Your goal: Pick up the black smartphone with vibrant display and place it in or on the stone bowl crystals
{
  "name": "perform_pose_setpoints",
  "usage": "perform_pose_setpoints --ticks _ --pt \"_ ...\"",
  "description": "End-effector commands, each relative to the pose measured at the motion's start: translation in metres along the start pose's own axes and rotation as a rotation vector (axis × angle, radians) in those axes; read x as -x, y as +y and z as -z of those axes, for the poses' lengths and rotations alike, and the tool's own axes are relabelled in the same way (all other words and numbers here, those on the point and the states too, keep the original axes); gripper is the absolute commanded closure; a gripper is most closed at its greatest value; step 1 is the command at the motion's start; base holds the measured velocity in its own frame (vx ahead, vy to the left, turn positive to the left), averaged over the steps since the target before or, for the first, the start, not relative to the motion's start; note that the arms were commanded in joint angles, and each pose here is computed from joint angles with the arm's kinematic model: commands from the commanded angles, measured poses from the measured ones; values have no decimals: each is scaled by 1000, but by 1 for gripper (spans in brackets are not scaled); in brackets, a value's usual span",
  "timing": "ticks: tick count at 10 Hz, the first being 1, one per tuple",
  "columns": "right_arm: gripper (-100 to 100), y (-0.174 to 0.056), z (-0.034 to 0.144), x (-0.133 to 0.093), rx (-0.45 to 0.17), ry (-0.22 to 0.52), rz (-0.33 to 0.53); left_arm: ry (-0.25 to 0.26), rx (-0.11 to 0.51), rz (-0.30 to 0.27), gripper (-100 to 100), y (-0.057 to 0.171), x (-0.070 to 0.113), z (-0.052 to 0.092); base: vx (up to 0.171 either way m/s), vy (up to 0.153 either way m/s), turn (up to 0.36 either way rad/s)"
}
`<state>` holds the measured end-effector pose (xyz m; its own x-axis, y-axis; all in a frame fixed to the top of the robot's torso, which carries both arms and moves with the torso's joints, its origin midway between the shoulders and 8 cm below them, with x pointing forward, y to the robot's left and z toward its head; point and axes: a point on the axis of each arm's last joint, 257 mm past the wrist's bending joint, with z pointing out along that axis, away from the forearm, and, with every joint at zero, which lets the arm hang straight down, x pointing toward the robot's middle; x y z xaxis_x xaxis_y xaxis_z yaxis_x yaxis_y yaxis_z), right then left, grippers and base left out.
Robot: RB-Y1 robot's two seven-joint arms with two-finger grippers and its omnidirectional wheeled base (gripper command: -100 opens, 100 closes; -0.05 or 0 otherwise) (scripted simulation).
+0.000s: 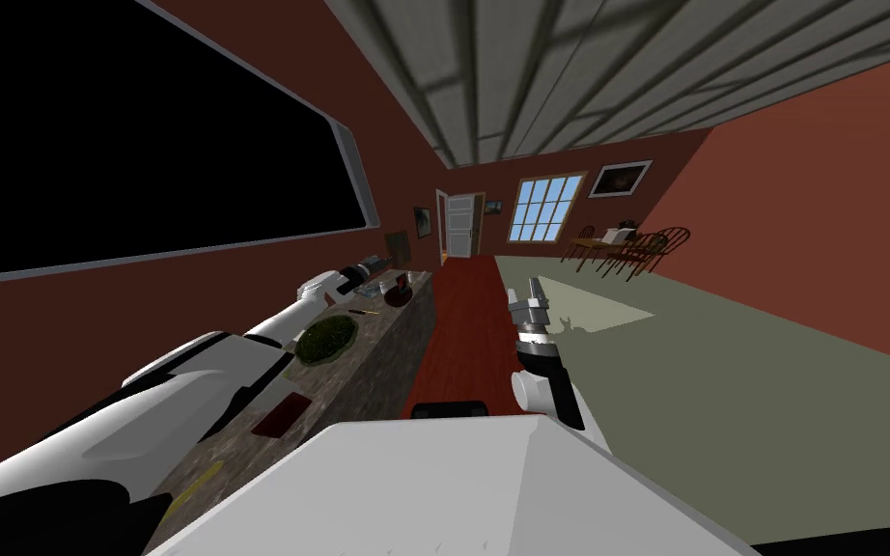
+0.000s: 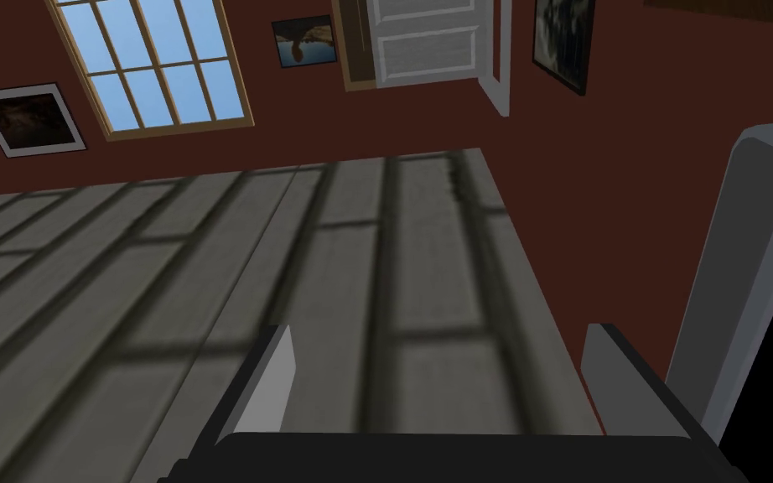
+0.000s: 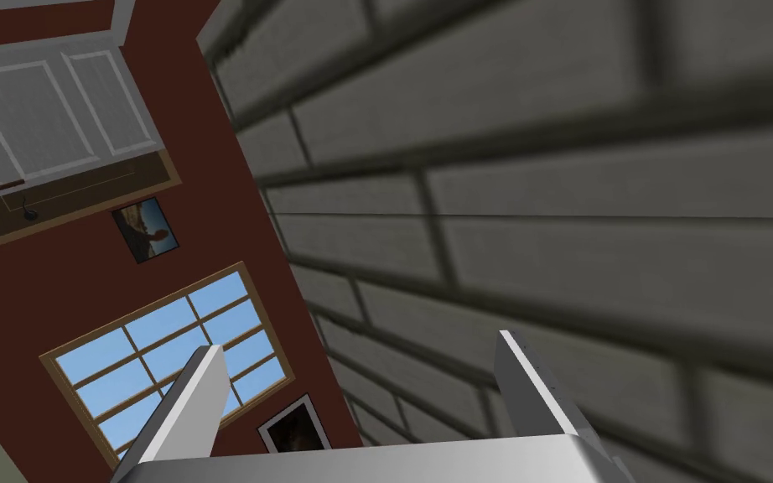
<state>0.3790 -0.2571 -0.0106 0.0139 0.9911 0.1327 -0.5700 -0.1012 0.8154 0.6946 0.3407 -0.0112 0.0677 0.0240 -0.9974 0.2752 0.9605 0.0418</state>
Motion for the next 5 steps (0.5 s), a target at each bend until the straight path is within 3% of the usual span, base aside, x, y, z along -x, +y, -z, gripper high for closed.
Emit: perform_pose_setpoints --ticks 1,2,5 --pt "0 0 0 0 0 0 0 0 0 0 -100 0 0 0 -21 9 9" --pt "0 0 0 0 0 0 0 -1 2 1 0 1 1 0 -8 2 -2" --pt "0 0 0 0 0 0 0 -1 2 1 0 1 1 0 0 0 0"
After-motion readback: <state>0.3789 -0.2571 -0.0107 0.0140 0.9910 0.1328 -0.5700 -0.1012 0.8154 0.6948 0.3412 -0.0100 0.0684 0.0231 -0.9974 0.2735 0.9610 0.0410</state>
